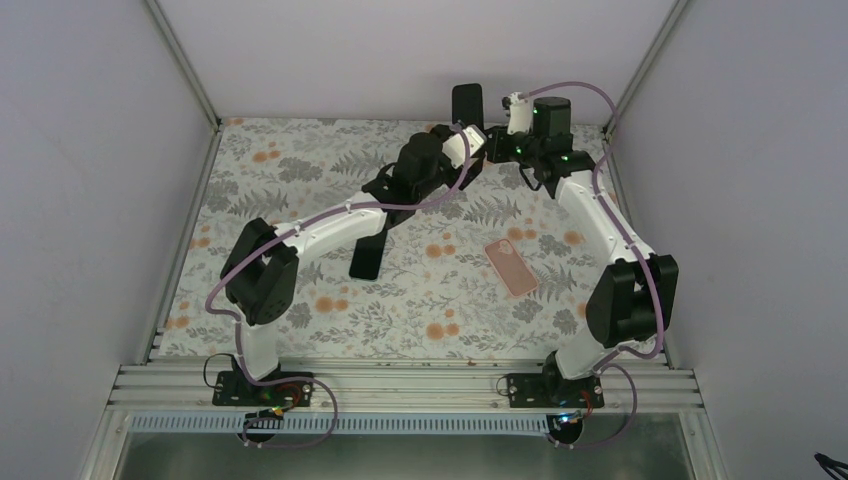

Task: Take the phone out of the phone case

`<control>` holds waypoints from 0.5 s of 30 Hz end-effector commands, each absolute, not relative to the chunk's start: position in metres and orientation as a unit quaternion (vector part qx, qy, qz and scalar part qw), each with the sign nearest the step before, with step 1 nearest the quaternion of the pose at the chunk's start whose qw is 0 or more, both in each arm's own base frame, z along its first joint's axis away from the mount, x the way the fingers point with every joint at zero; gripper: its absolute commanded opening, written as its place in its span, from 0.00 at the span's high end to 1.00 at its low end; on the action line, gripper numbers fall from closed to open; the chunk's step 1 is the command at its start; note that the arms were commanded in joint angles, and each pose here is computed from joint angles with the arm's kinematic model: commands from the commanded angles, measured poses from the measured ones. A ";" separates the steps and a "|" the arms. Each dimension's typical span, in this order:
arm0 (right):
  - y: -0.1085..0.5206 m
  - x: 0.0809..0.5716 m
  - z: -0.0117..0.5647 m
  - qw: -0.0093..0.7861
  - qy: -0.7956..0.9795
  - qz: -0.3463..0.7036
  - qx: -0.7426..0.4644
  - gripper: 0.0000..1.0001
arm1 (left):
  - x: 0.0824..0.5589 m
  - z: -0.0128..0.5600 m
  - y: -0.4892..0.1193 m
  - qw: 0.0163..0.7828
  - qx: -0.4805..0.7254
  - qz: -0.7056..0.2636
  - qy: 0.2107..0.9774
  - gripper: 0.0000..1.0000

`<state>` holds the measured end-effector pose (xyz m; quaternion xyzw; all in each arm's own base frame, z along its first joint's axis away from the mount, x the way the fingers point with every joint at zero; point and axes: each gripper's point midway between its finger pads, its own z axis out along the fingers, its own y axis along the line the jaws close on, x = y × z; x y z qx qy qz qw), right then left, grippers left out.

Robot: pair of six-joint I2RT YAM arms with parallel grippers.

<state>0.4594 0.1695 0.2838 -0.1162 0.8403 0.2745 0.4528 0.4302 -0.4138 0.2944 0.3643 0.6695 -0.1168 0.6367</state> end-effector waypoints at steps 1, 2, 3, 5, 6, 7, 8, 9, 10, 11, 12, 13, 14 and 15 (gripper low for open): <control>0.176 0.467 0.315 0.494 0.811 0.287 -0.122 0.97 | 0.433 0.299 -0.411 0.646 0.349 -0.111 0.670 0.18; 0.176 0.467 0.316 0.494 0.811 0.288 -0.122 0.97 | 0.435 0.297 -0.410 0.646 0.346 -0.106 0.672 0.18; 0.176 0.466 0.317 0.495 0.810 0.288 -0.122 0.97 | 0.436 0.296 -0.409 0.647 0.343 -0.101 0.674 0.18; 0.177 0.464 0.316 0.493 0.811 0.290 -0.124 0.97 | 0.440 0.293 -0.407 0.649 0.337 -0.090 0.676 0.18; 0.178 0.463 0.316 0.493 0.810 0.292 -0.125 0.97 | 0.442 0.292 -0.406 0.650 0.336 -0.084 0.677 0.18; 0.178 0.463 0.316 0.493 0.810 0.294 -0.124 0.97 | 0.443 0.291 -0.406 0.650 0.334 -0.081 0.677 0.18; 0.179 0.462 0.317 0.492 0.809 0.296 -0.125 0.97 | 0.443 0.291 -0.407 0.650 0.335 -0.082 0.677 0.18; 0.180 0.461 0.318 0.492 0.808 0.298 -0.126 0.97 | 0.443 0.291 -0.407 0.650 0.335 -0.083 0.677 0.18; 0.181 0.460 0.318 0.493 0.808 0.298 -0.126 0.97 | 0.443 0.291 -0.408 0.648 0.337 -0.087 0.677 0.18; 0.181 0.460 0.319 0.494 0.807 0.298 -0.126 0.97 | 0.441 0.290 -0.410 0.646 0.339 -0.091 0.677 0.18; 0.182 0.460 0.319 0.495 0.807 0.298 -0.126 0.97 | 0.440 0.289 -0.411 0.643 0.343 -0.095 0.678 0.18; 0.182 0.461 0.318 0.493 0.807 0.299 -0.127 0.96 | 0.439 0.287 -0.413 0.640 0.344 -0.099 0.679 0.18; 0.182 0.461 0.318 0.493 0.807 0.299 -0.126 0.97 | 0.437 0.287 -0.414 0.639 0.344 -0.104 0.680 0.18; 0.183 0.461 0.317 0.492 0.807 0.300 -0.126 0.97 | 0.435 0.287 -0.415 0.638 0.345 -0.107 0.680 0.18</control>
